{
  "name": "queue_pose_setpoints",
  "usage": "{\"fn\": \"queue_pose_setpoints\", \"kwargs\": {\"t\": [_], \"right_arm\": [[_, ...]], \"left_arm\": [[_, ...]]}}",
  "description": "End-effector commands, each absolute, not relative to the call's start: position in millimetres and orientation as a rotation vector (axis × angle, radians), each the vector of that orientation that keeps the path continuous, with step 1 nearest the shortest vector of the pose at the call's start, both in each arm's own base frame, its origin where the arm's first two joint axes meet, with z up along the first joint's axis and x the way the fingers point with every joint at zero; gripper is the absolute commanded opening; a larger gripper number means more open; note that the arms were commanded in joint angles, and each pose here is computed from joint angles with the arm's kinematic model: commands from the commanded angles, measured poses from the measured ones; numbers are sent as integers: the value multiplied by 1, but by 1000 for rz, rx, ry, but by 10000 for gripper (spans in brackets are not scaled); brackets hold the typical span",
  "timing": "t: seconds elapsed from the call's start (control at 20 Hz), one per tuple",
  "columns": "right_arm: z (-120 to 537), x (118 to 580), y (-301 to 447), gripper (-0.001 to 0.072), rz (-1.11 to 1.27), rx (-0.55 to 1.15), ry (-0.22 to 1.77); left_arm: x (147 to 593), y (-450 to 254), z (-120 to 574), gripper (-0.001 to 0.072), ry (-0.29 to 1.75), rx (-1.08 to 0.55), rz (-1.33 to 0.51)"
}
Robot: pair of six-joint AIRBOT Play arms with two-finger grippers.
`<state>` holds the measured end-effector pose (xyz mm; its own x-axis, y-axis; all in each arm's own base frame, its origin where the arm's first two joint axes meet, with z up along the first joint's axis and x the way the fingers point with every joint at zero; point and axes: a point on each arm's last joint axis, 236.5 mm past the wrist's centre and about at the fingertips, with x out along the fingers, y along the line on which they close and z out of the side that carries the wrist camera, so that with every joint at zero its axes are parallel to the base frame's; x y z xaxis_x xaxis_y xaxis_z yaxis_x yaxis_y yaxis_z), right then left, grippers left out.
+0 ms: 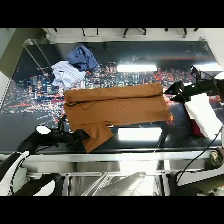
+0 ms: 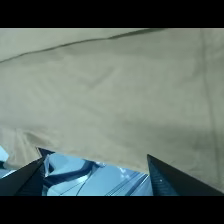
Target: Fold the shirts.
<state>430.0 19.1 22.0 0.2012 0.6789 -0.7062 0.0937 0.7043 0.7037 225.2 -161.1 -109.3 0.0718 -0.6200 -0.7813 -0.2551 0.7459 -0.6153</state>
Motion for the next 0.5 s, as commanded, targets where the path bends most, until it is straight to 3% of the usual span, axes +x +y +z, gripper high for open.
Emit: {"fn": "queue_pose_setpoints", "kwargs": {"t": [0.0,0.1,0.15,0.3,0.35,0.45], "right_arm": [[24,424,22,687,477,724,1348],[24,417,24,404,492,719,1376],[20,414,23,374,488,716,1387],[-12,392,15,378,419,692,1472],[-23,385,14,417,404,700,1493],[-41,376,12,643,370,731,1513]], "left_arm": [[236,-176,-108,17,1454,-737,-316],[231,-167,-101,13,1506,-638,-371],[225,-159,-94,14,1555,-598,-399],[205,-130,-73,13,1635,-542,-422],[200,-119,-67,14,1628,-528,-406],[190,-103,-58,14,1603,-566,-369]]}}
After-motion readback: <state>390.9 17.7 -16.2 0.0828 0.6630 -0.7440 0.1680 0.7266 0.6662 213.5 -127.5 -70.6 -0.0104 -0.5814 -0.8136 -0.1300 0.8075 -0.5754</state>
